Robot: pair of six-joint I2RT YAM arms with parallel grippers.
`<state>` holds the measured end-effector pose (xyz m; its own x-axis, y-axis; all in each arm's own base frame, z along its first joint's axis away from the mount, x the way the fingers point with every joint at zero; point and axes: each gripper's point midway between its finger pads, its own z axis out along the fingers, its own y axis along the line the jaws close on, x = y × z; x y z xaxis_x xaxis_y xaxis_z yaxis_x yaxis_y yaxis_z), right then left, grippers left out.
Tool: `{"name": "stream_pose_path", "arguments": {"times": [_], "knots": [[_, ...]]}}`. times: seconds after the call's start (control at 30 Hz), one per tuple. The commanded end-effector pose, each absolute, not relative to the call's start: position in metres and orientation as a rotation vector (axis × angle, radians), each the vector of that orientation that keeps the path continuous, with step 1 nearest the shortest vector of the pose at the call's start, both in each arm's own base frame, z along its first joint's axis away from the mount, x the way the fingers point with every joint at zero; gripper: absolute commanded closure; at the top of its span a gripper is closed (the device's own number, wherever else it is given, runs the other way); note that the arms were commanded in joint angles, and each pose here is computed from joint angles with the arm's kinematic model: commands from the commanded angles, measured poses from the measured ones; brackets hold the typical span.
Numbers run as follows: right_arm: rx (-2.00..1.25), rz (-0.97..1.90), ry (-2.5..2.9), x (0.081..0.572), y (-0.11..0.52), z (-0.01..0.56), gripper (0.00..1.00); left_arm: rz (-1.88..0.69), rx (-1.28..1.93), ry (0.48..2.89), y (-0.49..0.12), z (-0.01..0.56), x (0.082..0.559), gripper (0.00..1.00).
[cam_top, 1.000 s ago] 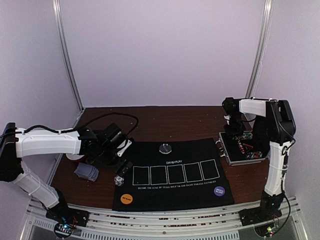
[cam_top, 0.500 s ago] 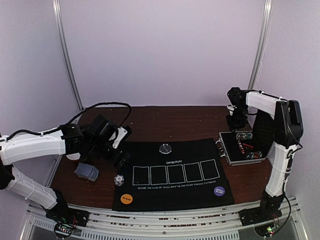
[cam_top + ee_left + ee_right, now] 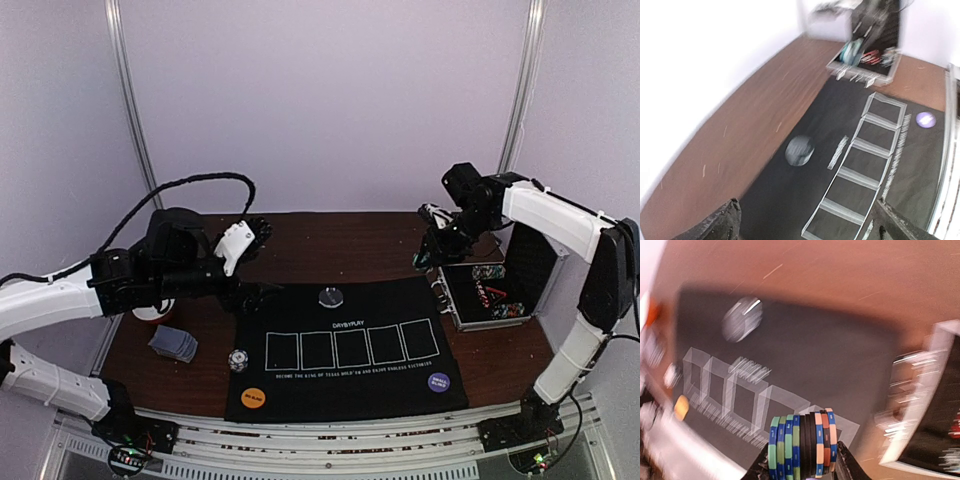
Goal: Distribute texas hold em gaming equipment
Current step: Pass from the right arm to the left
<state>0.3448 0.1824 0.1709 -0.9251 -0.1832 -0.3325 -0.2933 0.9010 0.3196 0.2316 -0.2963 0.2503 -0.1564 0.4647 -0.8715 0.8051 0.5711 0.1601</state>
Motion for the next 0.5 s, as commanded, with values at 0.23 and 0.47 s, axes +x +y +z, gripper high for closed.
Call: {"name": "stream_pose_path", "arguments": {"times": [0.23,0.47], "knots": [[-0.716,1.257,2.886,0.165,0.316,0.144,1.0,-0.478,1.519,1.354,-0.432,0.224,0.157,0.02],[-0.707,1.414,2.854,0.141,0.336,0.134,1.0,-0.517,1.634,1.325,-0.465,0.185,0.128,0.02]]}}
